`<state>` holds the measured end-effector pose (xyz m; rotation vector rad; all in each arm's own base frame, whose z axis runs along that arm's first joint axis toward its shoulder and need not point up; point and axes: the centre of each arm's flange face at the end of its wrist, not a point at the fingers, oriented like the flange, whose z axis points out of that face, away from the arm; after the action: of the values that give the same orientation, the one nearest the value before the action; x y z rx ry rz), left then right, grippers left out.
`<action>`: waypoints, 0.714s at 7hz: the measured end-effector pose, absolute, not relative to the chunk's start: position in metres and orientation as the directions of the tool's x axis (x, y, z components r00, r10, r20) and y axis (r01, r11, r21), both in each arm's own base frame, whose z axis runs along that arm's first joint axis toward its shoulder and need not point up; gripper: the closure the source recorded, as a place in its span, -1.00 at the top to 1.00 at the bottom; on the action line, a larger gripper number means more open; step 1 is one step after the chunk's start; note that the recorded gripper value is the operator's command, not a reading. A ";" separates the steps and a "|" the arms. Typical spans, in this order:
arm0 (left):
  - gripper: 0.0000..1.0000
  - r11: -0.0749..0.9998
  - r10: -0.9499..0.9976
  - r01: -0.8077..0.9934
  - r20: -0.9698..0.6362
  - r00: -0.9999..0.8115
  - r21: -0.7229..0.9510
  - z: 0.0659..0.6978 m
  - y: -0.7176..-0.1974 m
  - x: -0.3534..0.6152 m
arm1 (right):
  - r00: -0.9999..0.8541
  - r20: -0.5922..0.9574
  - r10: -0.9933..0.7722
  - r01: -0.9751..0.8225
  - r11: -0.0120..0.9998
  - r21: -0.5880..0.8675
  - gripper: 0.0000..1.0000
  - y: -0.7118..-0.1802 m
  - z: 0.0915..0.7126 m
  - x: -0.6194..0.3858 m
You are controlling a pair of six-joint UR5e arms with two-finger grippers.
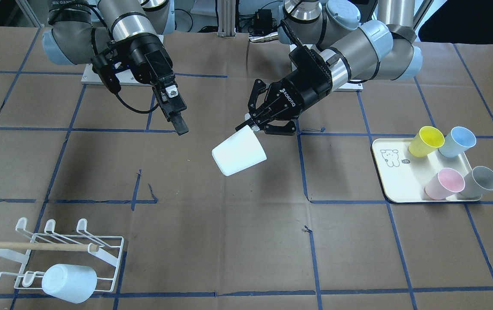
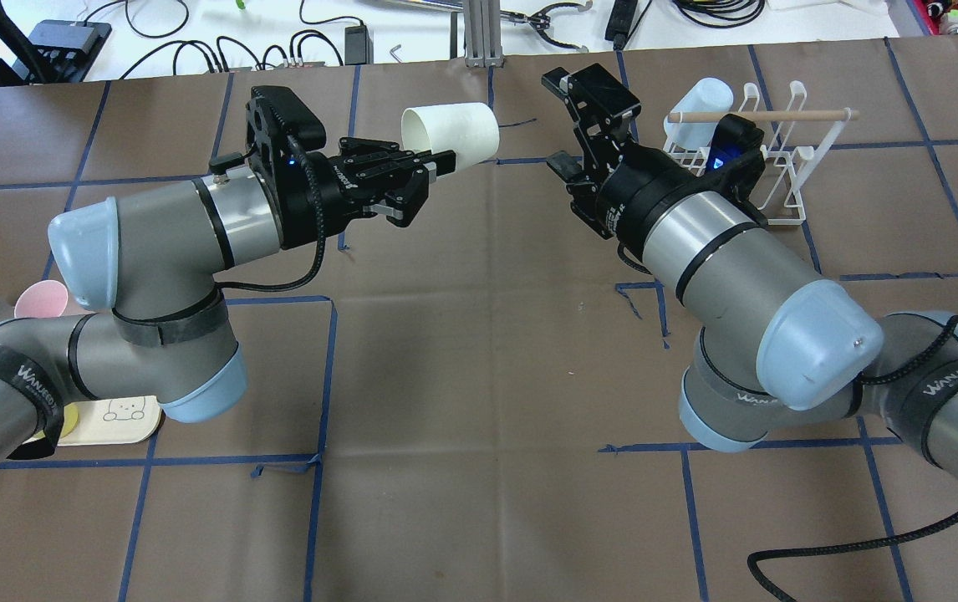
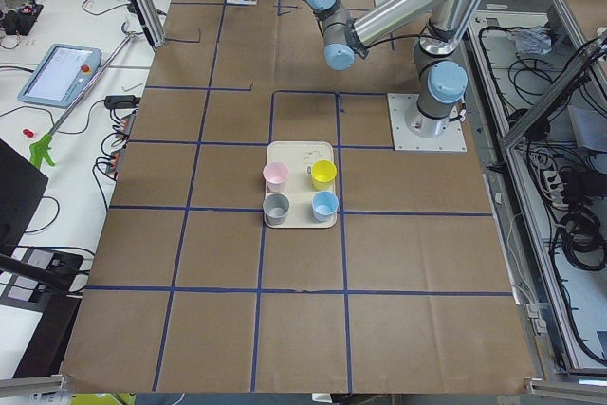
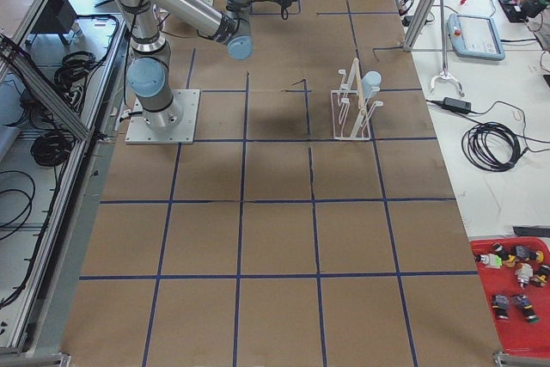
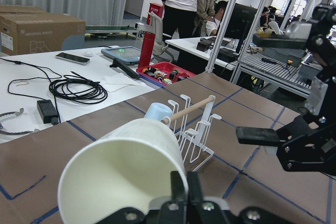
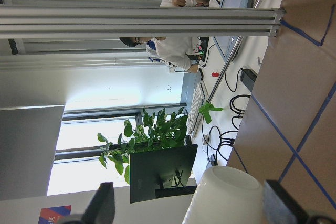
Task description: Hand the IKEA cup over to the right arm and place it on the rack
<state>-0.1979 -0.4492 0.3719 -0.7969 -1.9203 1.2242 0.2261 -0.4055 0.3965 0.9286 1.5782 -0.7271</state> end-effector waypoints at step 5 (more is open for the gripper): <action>-0.93 0.356 0.797 0.107 0.242 -0.553 -0.928 0.364 -0.436 -0.200 | -0.090 -0.904 0.419 0.855 0.498 0.146 0.90 -0.400 0.387 0.242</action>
<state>-0.2000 -0.4356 0.3641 -0.7874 -1.9078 1.2325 0.2418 -0.4000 0.3868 1.0905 1.7052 -0.5253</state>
